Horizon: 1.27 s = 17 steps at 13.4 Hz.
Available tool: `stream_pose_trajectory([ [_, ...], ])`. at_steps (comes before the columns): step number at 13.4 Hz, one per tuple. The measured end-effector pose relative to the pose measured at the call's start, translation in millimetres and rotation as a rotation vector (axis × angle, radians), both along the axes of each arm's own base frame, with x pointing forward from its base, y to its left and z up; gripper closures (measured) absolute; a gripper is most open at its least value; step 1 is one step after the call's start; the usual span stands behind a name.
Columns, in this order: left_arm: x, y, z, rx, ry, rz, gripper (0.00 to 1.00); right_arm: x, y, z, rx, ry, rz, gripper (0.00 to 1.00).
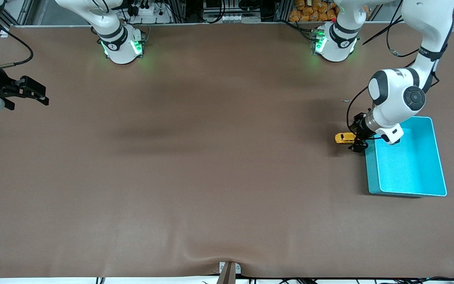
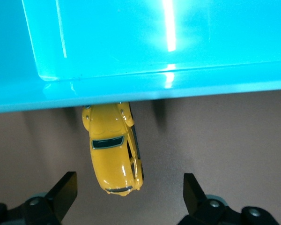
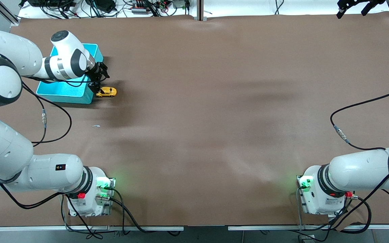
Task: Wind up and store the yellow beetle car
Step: 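Close the left gripper around the yellow car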
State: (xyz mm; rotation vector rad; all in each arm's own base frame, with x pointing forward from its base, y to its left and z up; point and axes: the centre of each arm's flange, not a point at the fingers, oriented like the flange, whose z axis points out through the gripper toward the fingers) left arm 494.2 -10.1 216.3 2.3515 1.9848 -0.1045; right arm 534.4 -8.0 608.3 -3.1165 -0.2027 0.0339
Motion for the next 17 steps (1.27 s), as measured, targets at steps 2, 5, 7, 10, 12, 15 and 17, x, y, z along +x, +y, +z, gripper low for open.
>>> stream_pose_trajectory([
  [2, -2, -1, -7, -0.001, 0.013, -0.002, 0.0, 0, -1, 0, 0.0, 0.0, -0.002, 0.0],
  [5, -6, -4, -17, -0.001, 0.025, -0.007, 0.0, 0, -2, 0, 0.0, 0.0, -0.003, 0.0],
  [7, -9, -5, -25, -0.001, 0.04, -0.008, 0.0, 0, -2, 0, 0.0, 0.0, -0.003, 0.0],
  [10, -12, -5, -37, -0.002, 0.058, -0.008, 0.0, 0, -2, 0, 0.0, 0.0, -0.003, 0.0],
  [12, -12, -4, -40, -0.002, 0.058, -0.006, 0.08, 0, -2, 0, 0.0, 0.0, -0.003, 0.0],
  [15, -12, -2, -41, 0.0, 0.052, -0.001, 0.44, 0, -2, 0, -0.001, 0.0, -0.004, 0.0],
  [17, -10, -2, -40, 0.0, 0.049, -0.001, 0.5, 0, -2, 0, -0.001, 0.0, -0.004, 0.0],
])
